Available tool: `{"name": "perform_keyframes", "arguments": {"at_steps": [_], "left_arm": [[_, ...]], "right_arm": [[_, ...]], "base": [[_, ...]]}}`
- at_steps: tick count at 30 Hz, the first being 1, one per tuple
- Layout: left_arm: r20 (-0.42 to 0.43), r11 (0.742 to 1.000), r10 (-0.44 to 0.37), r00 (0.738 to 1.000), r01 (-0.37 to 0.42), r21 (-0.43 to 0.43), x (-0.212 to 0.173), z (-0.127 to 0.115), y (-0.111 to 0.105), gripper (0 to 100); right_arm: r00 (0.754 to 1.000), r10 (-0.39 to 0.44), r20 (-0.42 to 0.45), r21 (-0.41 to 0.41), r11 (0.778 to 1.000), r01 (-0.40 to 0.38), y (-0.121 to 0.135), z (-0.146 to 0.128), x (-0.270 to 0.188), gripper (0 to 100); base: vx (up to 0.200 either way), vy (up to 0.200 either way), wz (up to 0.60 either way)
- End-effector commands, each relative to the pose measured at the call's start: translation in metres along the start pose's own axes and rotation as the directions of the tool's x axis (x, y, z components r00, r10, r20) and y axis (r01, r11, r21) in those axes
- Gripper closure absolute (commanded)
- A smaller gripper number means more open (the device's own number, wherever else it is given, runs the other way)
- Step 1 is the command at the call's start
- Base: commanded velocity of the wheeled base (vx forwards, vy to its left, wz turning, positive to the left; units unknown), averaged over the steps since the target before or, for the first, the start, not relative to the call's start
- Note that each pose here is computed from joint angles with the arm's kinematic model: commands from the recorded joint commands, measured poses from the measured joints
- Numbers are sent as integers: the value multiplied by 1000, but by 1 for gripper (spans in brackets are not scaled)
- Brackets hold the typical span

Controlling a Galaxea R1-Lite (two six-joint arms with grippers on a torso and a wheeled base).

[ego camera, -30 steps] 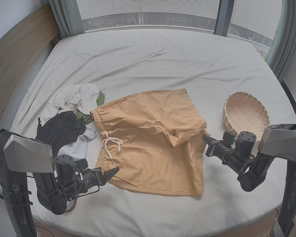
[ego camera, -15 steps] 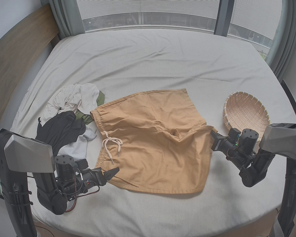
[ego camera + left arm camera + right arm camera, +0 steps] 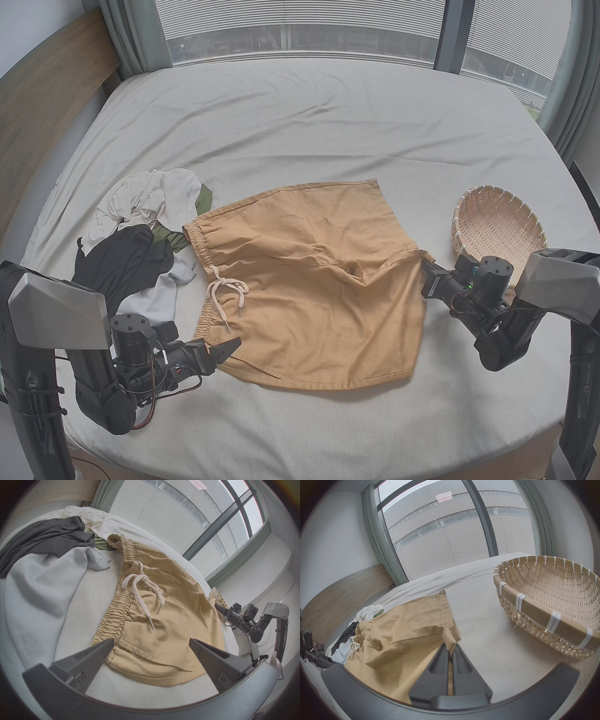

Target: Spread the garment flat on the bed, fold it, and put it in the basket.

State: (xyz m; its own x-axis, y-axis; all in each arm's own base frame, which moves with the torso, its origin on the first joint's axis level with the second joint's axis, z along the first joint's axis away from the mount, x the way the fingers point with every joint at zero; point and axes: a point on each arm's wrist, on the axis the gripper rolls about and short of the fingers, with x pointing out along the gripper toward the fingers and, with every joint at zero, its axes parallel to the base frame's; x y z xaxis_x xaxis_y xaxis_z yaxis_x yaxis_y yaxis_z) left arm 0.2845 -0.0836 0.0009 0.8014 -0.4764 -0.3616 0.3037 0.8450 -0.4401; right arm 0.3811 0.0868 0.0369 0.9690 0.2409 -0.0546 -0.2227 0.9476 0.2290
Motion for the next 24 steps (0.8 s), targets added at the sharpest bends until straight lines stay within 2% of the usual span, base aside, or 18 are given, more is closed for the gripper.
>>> {"name": "perform_keyframes", "arguments": {"at_steps": [1, 7, 12, 19, 24], "left_arm": [[2, 1000, 0, 1000, 0, 0, 0, 0, 0, 0], [2, 1000, 0, 1000, 0, 0, -1, 0, 0, 0], [3, 1000, 6, 1000, -6, 0, -1, 0, 0, 0], [4, 1000, 9, 1000, -9, 0, -3, 0, -1, 0], [4, 1000, 9, 1000, -9, -2, -4, 1, -1, 0]], "right_arm": [[1000, 1, -9, 5, 1000, -1, 0, -4, 1, 0], [999, 14, -40, 13, 1000, -14, 9, -2, -17, 0], [995, 7, -100, 19, 1000, -5, 10, -3, -43, 0], [985, 18, -171, 92, 996, -2, 8, -17, -61, 0], [975, 50, -215, 183, 983, -10, 10, -30, -59, 0]], "base": [[0, 0, 0], [0, 0, 0], [0, 0, 0], [0, 0, 0], [0, 0, 0]]}}
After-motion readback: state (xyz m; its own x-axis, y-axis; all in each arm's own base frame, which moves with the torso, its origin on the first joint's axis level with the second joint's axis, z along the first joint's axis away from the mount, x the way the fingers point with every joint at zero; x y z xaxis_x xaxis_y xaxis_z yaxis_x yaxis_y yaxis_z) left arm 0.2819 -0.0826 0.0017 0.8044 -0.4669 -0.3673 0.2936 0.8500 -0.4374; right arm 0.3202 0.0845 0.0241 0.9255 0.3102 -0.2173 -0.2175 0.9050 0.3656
